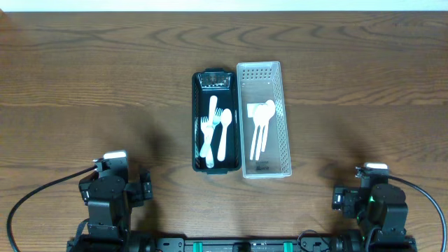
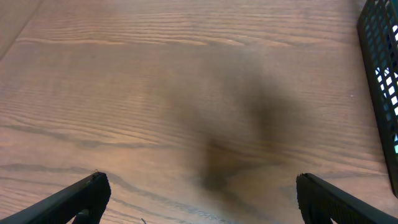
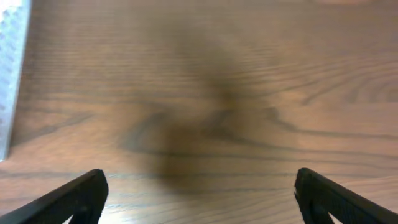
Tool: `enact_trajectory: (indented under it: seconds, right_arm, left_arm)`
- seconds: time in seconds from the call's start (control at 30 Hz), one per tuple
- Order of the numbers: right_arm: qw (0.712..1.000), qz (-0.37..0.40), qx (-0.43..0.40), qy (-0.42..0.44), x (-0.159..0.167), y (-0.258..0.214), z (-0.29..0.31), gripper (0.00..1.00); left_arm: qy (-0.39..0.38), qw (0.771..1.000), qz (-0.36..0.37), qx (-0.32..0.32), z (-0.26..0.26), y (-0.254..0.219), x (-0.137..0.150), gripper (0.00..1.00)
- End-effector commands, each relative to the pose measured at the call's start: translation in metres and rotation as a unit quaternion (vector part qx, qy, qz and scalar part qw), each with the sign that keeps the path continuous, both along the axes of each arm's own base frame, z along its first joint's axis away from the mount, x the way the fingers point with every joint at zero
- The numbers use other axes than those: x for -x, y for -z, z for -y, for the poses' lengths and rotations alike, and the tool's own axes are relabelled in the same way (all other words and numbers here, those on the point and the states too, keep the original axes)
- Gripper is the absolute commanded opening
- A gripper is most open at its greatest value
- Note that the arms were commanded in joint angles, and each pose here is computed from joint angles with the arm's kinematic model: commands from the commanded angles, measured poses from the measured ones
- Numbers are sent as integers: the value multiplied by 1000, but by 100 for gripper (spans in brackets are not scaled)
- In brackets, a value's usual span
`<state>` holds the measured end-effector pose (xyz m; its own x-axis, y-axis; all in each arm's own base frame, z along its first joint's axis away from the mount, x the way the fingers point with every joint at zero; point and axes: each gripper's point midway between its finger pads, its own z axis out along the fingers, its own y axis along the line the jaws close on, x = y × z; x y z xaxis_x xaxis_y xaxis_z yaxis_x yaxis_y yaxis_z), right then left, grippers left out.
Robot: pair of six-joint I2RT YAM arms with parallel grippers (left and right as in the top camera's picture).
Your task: Pack container
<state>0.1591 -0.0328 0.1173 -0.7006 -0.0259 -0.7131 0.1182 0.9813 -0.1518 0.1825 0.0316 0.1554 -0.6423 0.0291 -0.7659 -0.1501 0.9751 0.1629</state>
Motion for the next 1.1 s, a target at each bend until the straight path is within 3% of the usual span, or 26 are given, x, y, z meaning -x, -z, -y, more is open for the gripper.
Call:
enact_trajectory:
  seconds: [0.0,0.2,0.3,0.53,0.73,0.87,1.07]
  right_arm:
    - [999,27,22,28,1,-9,12,99]
    - [997,76,-13,-11,1,-21,-6,99]
    - [988,154,-20,-21,-11,-47,-10,99]
    - [934,353,-28,-52,-53,-123,-21,99]
    - [880,470,-24,-59,-73,-139,-22,99]
    - [882,465,-27,-68,-81,-114,-26,99]
    - [922,381,-30,-66,-88,-61,-26,99]
  left_arm:
    - [-5,1000,1,-2,-1,0,1,98]
    - [-5,1000,1,-2,-1,0,1,98]
    - [-5,1000,1,-2,-1,0,1,98]
    - [-5,1000,1,-2,-1,0,1,98]
    - [-5,1000,1,-2,-1,0,1,98]
    - [-5,1000,1,-2,-1,0,1,98]
    - [-5,1000,1,-2,-1,0,1,98]
